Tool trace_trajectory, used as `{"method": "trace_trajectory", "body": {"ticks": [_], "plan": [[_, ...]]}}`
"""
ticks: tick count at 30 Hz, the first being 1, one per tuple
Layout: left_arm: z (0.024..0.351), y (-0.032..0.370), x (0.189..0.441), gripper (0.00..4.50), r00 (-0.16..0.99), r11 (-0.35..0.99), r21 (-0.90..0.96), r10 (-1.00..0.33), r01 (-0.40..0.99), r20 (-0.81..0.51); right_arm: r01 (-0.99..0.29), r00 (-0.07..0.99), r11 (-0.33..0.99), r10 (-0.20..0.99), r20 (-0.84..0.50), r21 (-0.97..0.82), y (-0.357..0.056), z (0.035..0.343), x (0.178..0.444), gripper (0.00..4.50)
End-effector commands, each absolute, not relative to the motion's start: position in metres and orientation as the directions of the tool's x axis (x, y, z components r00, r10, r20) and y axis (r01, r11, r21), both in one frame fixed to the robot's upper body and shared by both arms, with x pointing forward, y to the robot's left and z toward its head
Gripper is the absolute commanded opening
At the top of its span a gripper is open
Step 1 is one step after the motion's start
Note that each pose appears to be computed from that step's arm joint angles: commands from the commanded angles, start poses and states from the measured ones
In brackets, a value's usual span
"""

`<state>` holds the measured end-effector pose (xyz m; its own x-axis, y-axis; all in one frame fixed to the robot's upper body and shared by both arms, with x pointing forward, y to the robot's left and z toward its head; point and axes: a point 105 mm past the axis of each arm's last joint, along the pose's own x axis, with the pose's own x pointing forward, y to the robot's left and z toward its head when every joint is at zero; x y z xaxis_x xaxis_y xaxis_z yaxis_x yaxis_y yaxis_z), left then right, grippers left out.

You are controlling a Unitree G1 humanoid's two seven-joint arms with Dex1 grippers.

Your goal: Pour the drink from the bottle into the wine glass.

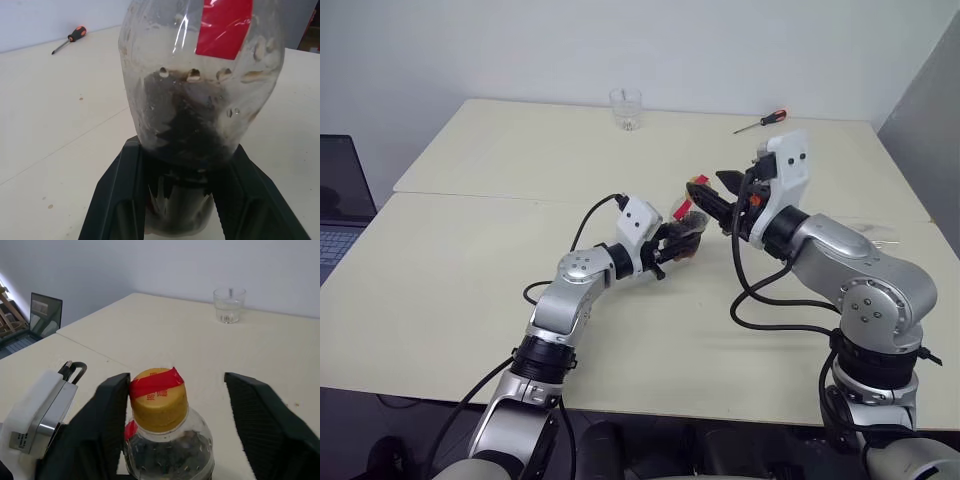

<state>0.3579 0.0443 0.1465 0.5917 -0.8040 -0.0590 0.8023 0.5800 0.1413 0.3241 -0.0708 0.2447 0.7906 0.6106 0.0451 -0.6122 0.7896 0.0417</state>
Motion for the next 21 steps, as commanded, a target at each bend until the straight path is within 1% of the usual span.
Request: {"method": "trace_trajectory", "body": {"ticks": [1, 2, 3, 10, 13, 15, 17, 19, 20, 21], "plan": [[0.173, 0.041, 0.352, 1.43, 0.578, 0.571, 0.199, -0.816, 0.797, 0.025, -0.608, 0.792, 0.793, 0.604, 0.087, 0.029, -0.071, 0.254, 0.324, 1.68], [0.174, 0.041, 0.352, 1.43, 0.579, 0.571, 0.199, -0.815, 0.796, 0.026, -0.612, 0.789, 0.79, 0.608, 0.084, 0.029, -0.069, 0.253, 0.323, 1.33], [0.174, 0.041, 0.352, 1.42, 0.579, 0.572, 0.2, -0.815, 0.796, 0.026, -0.617, 0.786, 0.787, 0.613, 0.08, 0.03, -0.068, 0.252, 0.323, 1.16], [0.177, 0.041, 0.352, 0.97, 0.579, 0.573, 0.2, -0.815, 0.795, 0.033, -0.623, 0.781, 0.781, 0.62, 0.079, 0.029, -0.067, 0.25, 0.325, 1.16], [0.178, 0.039, 0.351, 0.85, 0.564, 0.56, 0.193, -0.825, 0.806, 0.038, -0.672, 0.737, 0.74, 0.671, 0.079, -0.014, -0.067, 0.251, 0.325, 1.16], [0.178, 0.036, 0.348, 0.75, 0.539, 0.537, 0.178, -0.841, 0.825, 0.04, -0.795, 0.603, 0.606, 0.795, 0.068, -0.038, -0.064, 0.248, 0.32, 1.16], [0.178, 0.032, 0.344, 0.73, 0.511, 0.509, 0.176, -0.859, 0.843, 0.037, -0.872, 0.477, 0.482, 0.876, 0.068, -0.088, -0.066, 0.248, 0.321, 1.16], [0.179, 0.029, 0.341, 0.7, 0.488, 0.486, 0.176, -0.872, 0.856, 0.037, -0.898, 0.418, 0.423, 0.906, 0.06, -0.125, -0.072, 0.25, 0.337, 1.16], [0.181, 0.028, 0.34, 0.69, 0.478, 0.478, 0.173, -0.877, 0.861, 0.044, -0.927, 0.349, 0.352, 0.936, 0.047, -0.129, -0.073, 0.25, 0.343, 1.16], [0.183, 0.026, 0.339, 0.68, 0.471, 0.472, 0.167, -0.881, 0.865, 0.051, -0.956, 0.259, 0.259, 0.966, 0.015, -0.135, -0.073, 0.245, 0.345, 1.16]]}}
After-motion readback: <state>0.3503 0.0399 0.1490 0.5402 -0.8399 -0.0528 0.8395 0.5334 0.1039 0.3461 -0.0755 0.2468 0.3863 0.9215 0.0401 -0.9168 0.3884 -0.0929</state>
